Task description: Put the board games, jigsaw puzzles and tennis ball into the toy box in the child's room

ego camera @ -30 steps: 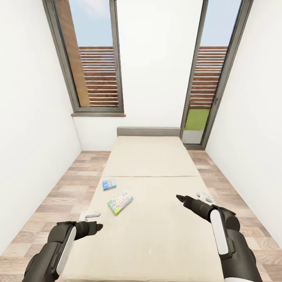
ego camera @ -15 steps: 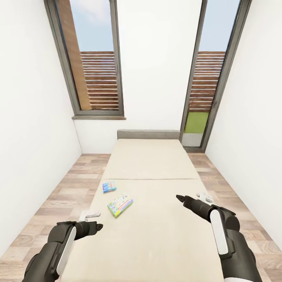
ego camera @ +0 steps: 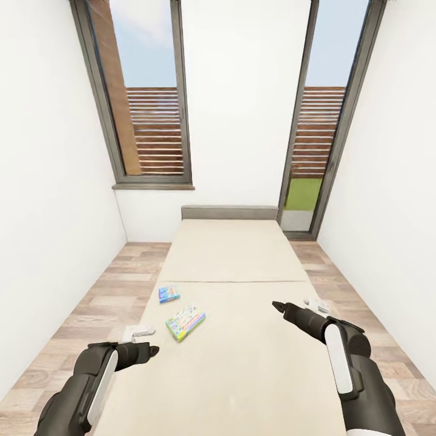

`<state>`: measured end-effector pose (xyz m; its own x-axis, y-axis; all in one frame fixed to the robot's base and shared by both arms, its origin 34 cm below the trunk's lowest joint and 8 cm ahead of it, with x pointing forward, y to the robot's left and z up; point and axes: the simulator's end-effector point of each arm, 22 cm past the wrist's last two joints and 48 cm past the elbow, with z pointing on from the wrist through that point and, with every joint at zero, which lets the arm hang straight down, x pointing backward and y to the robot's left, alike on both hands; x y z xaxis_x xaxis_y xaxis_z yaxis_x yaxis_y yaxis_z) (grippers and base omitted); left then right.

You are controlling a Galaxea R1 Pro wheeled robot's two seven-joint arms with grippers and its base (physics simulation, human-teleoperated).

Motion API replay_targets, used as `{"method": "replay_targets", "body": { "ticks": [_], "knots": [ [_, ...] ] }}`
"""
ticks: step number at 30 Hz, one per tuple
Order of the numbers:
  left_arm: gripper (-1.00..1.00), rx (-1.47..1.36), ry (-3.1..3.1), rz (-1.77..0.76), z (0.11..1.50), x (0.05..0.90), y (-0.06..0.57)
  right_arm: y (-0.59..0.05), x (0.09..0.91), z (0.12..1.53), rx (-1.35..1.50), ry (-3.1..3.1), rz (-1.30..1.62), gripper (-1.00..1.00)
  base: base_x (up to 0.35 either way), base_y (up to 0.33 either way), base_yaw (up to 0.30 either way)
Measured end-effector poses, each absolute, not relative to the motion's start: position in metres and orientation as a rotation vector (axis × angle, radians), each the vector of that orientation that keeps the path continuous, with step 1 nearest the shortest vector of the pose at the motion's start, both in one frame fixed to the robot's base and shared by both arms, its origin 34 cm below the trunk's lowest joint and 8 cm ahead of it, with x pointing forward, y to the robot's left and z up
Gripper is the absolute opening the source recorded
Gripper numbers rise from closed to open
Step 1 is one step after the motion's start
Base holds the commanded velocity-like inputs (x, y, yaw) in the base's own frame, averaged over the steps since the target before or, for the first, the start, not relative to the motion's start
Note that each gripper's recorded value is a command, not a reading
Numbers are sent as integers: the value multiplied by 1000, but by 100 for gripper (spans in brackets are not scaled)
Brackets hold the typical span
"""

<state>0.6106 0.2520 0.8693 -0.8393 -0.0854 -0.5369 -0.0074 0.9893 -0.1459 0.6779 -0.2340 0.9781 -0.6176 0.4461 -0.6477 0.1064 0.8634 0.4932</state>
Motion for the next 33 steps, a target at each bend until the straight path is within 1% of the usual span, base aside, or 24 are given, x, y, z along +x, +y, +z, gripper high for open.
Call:
{"method": "replay_targets", "body": {
  "ticks": [11,33],
  "knots": [
    [100,-62,2556,-185,872,611,251,-234,678,981,396,2200,525,100,164,0,0],
    [100,-62,2556,-185,872,611,251,-235,678,980,398,2202,526,100,88,0,0]
  ]
}}
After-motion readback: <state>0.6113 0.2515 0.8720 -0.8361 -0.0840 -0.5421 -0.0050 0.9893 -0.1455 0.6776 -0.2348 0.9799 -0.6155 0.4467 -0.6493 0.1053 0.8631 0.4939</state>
